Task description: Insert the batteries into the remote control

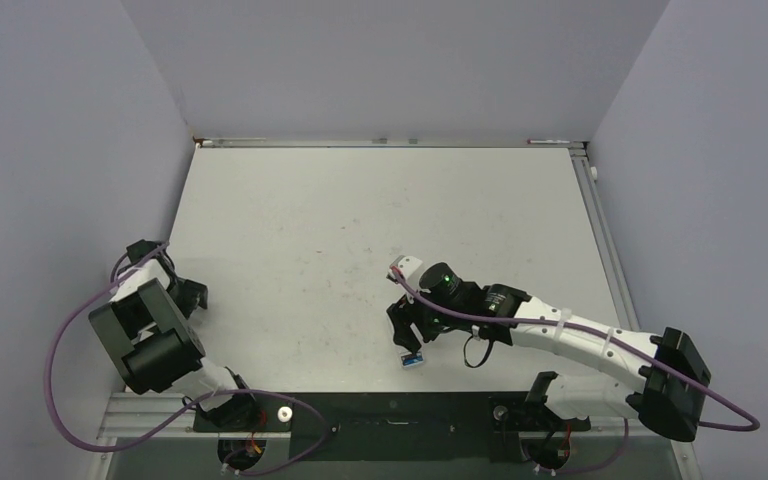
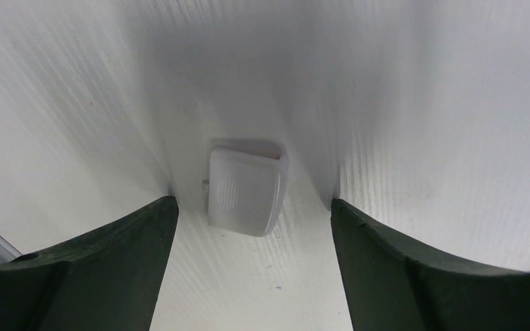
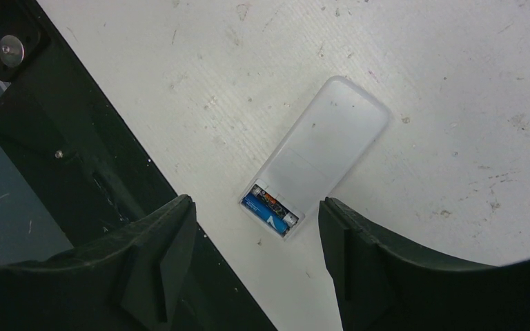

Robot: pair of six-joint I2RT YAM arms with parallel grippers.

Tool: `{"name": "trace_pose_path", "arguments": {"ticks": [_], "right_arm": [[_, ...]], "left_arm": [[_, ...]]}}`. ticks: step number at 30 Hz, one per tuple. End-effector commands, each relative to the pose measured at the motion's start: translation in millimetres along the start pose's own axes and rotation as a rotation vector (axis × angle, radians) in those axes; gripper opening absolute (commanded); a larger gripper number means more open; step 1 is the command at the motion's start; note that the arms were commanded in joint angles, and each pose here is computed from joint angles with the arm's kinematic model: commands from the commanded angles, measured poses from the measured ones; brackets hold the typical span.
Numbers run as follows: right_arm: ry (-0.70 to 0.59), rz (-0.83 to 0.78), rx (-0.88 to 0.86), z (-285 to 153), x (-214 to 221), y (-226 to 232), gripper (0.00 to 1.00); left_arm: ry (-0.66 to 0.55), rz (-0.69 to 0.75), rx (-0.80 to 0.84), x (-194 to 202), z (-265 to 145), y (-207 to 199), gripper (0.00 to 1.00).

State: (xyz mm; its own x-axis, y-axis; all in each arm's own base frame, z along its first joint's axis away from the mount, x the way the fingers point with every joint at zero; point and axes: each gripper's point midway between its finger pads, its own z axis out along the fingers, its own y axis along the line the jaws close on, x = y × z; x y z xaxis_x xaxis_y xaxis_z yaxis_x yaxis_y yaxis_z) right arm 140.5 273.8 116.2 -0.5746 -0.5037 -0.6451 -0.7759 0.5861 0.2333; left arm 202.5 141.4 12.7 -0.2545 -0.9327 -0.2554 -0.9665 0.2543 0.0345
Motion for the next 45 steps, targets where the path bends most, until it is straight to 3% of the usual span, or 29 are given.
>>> {"name": "trace_pose_path", "arguments": {"ticks": [1, 7, 14, 22, 29, 34, 41, 45], "right_arm": [[-0.068, -0.02, -0.027, -7.1, -14.2, 2.3, 0.64], [-0.077, -0.016, -0.032, -8.7, -14.8, 2.3, 0.64], [-0.094, 0.005, -0.03, -12.7, -12.2, 1.8, 0.62], [-0.102, 0.033, 0.002, -22.5, -6.4, -3.1, 0.61], [-0.091, 0.069, 0.043, -29.0, 5.8, -10.2, 0.61], [-0.082, 0.084, 0.078, -32.4, 12.8, -16.9, 0.61], [-0.063, 0.126, 0.068, -31.7, 12.0, -12.6, 0.61], [-0.043, 0.13, 0.077, -33.1, 12.1, -12.9, 0.62]], "left_arm": [[-0.062, -0.048, 0.041, -28.3, -0.5, -9.6, 0.76], [-0.03, -0.05, 0.03, -21.1, 9.9, -9.0, 0.63], [0.002, -0.033, 0.027, -9.3, 19.0, -12.0, 0.33], [-0.027, 0.207, 0.085, 39.9, 8.3, -58.2, 0.17], [0.023, 0.479, 0.24, 127.4, -6.6, -93.4, 0.15], [0.095, 0.709, 0.366, 211.7, -28.4, -111.5, 0.14], [0.113, 1.077, 0.488, 306.8, -58.1, -109.0, 0.15], [0.12, 1.234, 0.533, 329.0, -69.5, -97.0, 0.16]]}}
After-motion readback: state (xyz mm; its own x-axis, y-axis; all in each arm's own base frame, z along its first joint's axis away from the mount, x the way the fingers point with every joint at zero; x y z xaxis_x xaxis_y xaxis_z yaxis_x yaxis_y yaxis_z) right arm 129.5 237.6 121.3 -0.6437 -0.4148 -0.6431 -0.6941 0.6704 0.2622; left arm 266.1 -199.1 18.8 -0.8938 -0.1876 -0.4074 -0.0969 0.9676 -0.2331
